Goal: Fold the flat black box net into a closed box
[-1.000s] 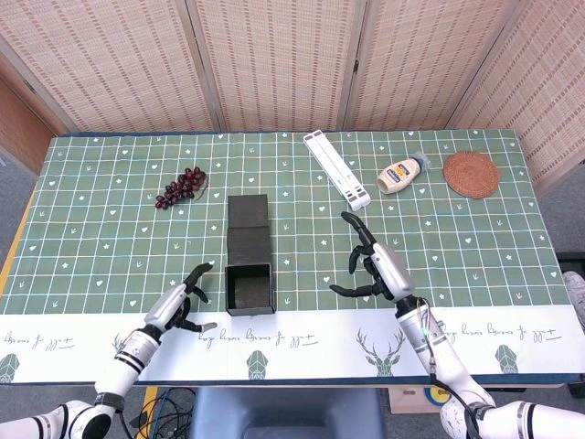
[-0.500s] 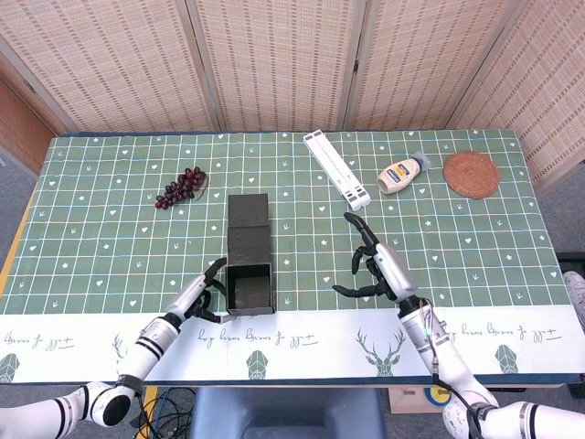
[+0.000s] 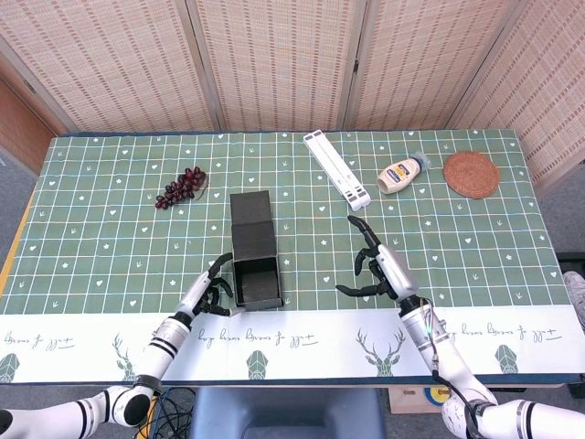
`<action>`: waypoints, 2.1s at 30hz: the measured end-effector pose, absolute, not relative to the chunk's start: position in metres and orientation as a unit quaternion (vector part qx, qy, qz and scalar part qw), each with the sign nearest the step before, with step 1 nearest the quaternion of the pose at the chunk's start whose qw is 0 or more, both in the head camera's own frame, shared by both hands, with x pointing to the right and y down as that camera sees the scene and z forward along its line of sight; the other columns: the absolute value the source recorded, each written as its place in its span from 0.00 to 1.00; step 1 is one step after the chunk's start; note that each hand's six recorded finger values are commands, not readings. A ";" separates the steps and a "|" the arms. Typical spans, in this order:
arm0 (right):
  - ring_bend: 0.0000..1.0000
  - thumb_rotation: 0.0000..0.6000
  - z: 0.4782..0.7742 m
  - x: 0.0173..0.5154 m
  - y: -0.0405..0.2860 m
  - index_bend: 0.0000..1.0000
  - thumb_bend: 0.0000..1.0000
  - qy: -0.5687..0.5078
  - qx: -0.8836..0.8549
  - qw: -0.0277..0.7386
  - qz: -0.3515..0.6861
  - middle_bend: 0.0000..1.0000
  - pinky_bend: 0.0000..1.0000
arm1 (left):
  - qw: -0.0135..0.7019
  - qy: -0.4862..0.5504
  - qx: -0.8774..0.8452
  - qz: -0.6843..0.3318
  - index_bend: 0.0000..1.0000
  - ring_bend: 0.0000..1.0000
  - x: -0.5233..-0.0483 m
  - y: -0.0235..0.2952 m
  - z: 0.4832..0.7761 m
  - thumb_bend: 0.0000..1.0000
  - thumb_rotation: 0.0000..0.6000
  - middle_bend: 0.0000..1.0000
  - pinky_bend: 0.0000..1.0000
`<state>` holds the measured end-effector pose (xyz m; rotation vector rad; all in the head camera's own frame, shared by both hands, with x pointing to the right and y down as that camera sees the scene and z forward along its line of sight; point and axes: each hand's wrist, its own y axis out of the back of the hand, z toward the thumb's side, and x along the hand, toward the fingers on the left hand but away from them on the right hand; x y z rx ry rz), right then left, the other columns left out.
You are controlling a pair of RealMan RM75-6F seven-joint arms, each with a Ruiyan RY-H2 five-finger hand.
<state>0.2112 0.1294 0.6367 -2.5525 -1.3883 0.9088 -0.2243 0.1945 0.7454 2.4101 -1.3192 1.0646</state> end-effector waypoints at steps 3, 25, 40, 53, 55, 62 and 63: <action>0.63 1.00 0.645 0.211 0.131 0.00 0.12 -0.451 -0.836 0.042 0.309 0.01 1.00 | 0.102 -0.459 0.808 0.355 0.27 0.55 -0.227 0.194 0.745 0.14 1.00 0.23 0.79; 0.63 1.00 0.708 0.156 0.138 0.00 0.18 -0.404 -0.843 -0.002 0.355 0.02 1.00 | 0.073 -0.373 0.889 0.256 0.31 0.55 -0.227 0.202 0.664 0.14 1.00 0.27 0.79; 0.65 1.00 0.697 0.075 0.112 0.00 0.09 -0.435 -0.856 -0.023 0.279 0.10 1.00 | 0.047 -0.307 0.911 0.270 0.30 0.53 -0.196 0.210 0.666 0.14 1.00 0.27 0.79; 0.68 1.00 0.661 0.047 0.121 0.00 0.00 -0.377 -0.897 -0.029 0.228 0.24 1.00 | 0.009 -0.347 0.868 0.357 0.30 0.53 -0.206 0.188 0.707 0.14 1.00 0.27 0.79; 0.68 1.00 0.658 0.045 0.121 0.00 0.00 -0.365 -0.901 -0.015 0.233 0.26 1.00 | 0.010 -0.365 0.855 0.368 0.30 0.53 -0.210 0.183 0.712 0.14 1.00 0.27 0.79; 0.69 1.00 0.660 0.035 0.122 0.00 0.00 -0.318 -0.906 0.059 0.272 0.29 1.00 | 0.043 -0.436 0.808 0.394 0.27 0.54 -0.226 0.174 0.722 0.14 1.00 0.27 0.79; 0.69 1.00 0.661 0.033 0.123 0.00 0.00 -0.307 -0.906 0.071 0.281 0.30 1.00 | 0.050 -0.450 0.798 0.398 0.25 0.54 -0.229 0.173 0.723 0.14 1.00 0.26 0.79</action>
